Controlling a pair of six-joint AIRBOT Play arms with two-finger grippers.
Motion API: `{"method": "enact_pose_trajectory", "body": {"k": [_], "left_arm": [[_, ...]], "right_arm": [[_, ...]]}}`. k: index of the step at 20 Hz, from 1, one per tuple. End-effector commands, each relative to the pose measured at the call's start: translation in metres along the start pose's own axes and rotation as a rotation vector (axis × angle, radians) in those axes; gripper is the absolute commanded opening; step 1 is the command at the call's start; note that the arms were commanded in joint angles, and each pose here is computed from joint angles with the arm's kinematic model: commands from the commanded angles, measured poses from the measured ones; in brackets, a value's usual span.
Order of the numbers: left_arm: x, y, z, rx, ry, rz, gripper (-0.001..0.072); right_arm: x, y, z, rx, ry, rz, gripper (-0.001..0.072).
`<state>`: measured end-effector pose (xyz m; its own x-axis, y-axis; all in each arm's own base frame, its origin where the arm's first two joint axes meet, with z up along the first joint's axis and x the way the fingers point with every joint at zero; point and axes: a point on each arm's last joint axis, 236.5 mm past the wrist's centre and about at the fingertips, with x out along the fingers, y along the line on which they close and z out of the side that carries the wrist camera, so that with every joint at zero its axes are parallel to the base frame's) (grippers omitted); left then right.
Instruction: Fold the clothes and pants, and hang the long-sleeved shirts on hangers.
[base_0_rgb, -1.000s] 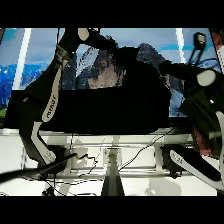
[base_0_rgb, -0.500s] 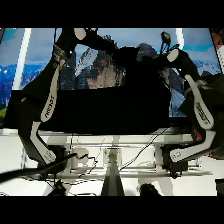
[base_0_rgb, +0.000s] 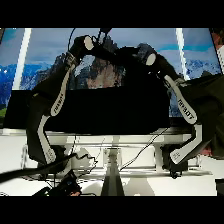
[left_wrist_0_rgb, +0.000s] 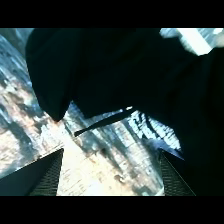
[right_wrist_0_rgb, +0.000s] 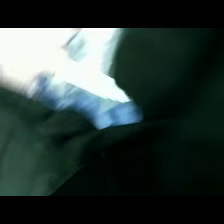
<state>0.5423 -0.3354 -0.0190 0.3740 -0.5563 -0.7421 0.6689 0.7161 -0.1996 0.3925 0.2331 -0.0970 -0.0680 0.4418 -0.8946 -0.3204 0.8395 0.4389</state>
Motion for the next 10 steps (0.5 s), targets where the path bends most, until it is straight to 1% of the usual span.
{"method": "enact_pose_trajectory", "body": {"k": [1,3,5,6,7,8,10], "left_arm": [[0.017,0.005,-0.010,0.017,0.009,-0.001,0.0718],[0.019,0.005,-0.012,0.015,0.016,-0.004,0.0718],[0.012,0.006,-0.005,0.019,-0.002,0.003,0.0718],[0.005,0.009,0.002,0.018,-0.022,0.012,0.0718],[-0.003,0.012,0.009,0.019,-0.042,0.020,0.0718],[-0.014,0.013,0.018,0.020,-0.064,0.028,0.0718],[-0.035,0.014,0.033,0.027,-0.099,0.039,0.0718]], "right_arm": [[0.004,0.050,-0.016,-0.151,0.036,0.029,0.0010],[-0.015,0.050,0.009,-0.170,-0.086,-0.012,0.0012],[-0.039,0.021,0.035,-0.195,-0.201,-0.128,0.0026],[-0.050,0.002,0.048,-0.166,-0.256,-0.174,0.0210],[-0.058,-0.012,0.061,-0.106,-0.317,-0.189,0.0552],[-0.065,-0.025,0.075,-0.060,-0.382,-0.200,0.0637],[-0.075,-0.052,0.093,0.023,-0.469,-0.218,0.0637]]}}
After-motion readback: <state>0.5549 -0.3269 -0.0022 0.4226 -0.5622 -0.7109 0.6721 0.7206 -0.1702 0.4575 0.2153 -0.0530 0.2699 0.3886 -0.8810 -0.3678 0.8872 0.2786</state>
